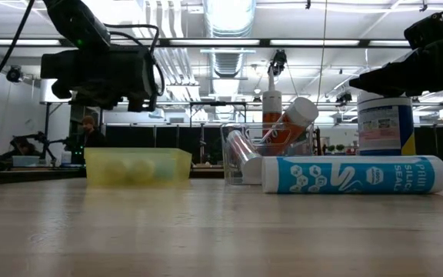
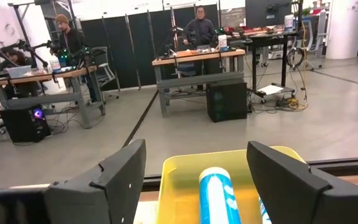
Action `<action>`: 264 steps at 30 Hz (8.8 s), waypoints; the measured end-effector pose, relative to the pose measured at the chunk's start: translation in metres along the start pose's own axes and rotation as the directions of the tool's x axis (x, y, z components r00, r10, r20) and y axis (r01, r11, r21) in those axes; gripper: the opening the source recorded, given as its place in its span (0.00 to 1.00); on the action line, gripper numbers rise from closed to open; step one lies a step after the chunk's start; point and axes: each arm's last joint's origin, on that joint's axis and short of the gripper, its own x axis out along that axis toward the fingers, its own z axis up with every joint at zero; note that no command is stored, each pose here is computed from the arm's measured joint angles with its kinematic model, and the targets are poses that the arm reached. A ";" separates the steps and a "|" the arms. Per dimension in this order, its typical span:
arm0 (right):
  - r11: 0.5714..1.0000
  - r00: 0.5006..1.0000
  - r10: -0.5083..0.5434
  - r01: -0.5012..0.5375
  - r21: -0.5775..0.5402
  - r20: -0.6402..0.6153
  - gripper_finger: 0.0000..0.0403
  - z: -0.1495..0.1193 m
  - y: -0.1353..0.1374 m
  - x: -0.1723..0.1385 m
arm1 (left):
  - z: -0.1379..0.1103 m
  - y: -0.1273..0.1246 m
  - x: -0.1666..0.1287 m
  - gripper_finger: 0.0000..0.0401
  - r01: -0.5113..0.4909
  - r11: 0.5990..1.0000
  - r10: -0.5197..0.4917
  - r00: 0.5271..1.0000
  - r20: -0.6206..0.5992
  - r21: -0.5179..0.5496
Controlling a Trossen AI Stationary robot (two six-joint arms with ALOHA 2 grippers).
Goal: Pick & place silicon tubes, Sealant and Lysol wipes
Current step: Put the blue sealant into the yellow bin, then return to Home Position
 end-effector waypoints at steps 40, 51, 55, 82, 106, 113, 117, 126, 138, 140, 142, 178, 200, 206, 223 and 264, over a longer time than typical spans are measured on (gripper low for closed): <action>1.000 1.000 0.000 0.000 0.000 0.000 0.79 0.000 0.000 0.000 | 0.074 -0.143 -0.076 0.50 0.965 0.129 -0.909 0.208 -0.362 0.229; 1.000 1.000 0.000 0.000 0.000 0.000 0.79 0.000 0.000 0.000 | 0.047 -0.203 -0.092 0.50 0.972 0.007 -0.817 0.140 -0.559 0.234; 1.000 1.000 0.000 0.000 0.000 0.000 0.79 0.000 0.000 0.000 | 0.021 -0.226 -0.095 0.50 0.980 -0.080 -0.757 0.061 -0.651 0.184; 1.000 1.000 0.000 0.000 0.000 0.000 0.79 0.000 0.000 0.000 | -0.038 -0.287 -0.096 0.56 0.994 -0.105 -0.586 -0.027 -0.810 0.043; 1.000 1.000 0.000 0.000 0.000 0.000 0.79 0.000 0.000 0.000 | -0.008 -0.267 -0.138 0.52 0.903 -0.408 -0.546 -0.126 -0.828 0.132; 1.000 1.000 0.000 0.000 0.000 0.000 0.79 0.000 0.000 0.000 | 0.019 -0.248 -0.166 0.52 0.864 -0.424 -0.565 -0.018 -0.825 0.271; 1.000 1.000 0.000 0.000 0.000 0.000 0.79 0.000 0.000 0.000 | 0.041 -0.235 -0.184 0.52 0.795 -0.335 -0.633 0.207 -0.746 0.505; 1.000 1.000 0.000 0.000 0.000 0.000 0.79 0.000 0.000 0.000 | 0.099 -0.190 -0.188 0.52 0.625 0.131 -0.641 0.646 -0.415 0.770; 1.000 1.000 0.000 0.000 0.000 -0.001 0.79 0.000 0.000 0.000 | 0.114 -0.098 -0.145 0.52 0.307 0.571 -0.433 0.901 -0.039 0.762; 1.000 1.000 0.000 0.000 0.000 0.000 0.79 0.000 0.000 0.000 | 0.116 -0.084 -0.136 0.52 0.301 0.647 -0.411 0.912 -0.012 0.700; 1.000 1.000 0.000 0.000 0.000 0.000 0.79 0.000 0.000 0.000 | 0.119 -0.070 -0.127 0.52 0.315 0.723 -0.398 0.917 -0.002 0.615; 1.000 1.000 0.000 0.000 0.000 0.000 0.79 0.000 0.000 0.000 | 0.040 0.024 -0.020 0.52 0.165 0.986 -0.168 0.980 -0.109 -0.038; 1.000 1.000 0.000 0.000 0.000 0.000 0.79 0.000 0.000 0.000 | 0.037 0.017 -0.008 0.52 0.200 0.980 -0.194 0.958 -0.211 0.006; 1.000 1.000 0.000 0.000 0.000 0.000 0.79 0.000 0.000 0.000 | 0.036 0.017 -0.007 0.52 0.174 0.985 -0.172 0.967 -0.186 -0.002; 1.000 1.000 0.000 0.000 0.000 0.000 0.79 0.000 0.000 0.000 | 0.036 0.016 -0.005 0.89 0.173 0.985 -0.173 0.963 -0.204 -0.017; 1.000 1.000 0.000 0.000 0.000 0.000 0.79 0.000 0.000 0.000 | 0.103 -0.011 -0.038 0.90 0.470 0.809 -0.414 0.882 -0.226 0.354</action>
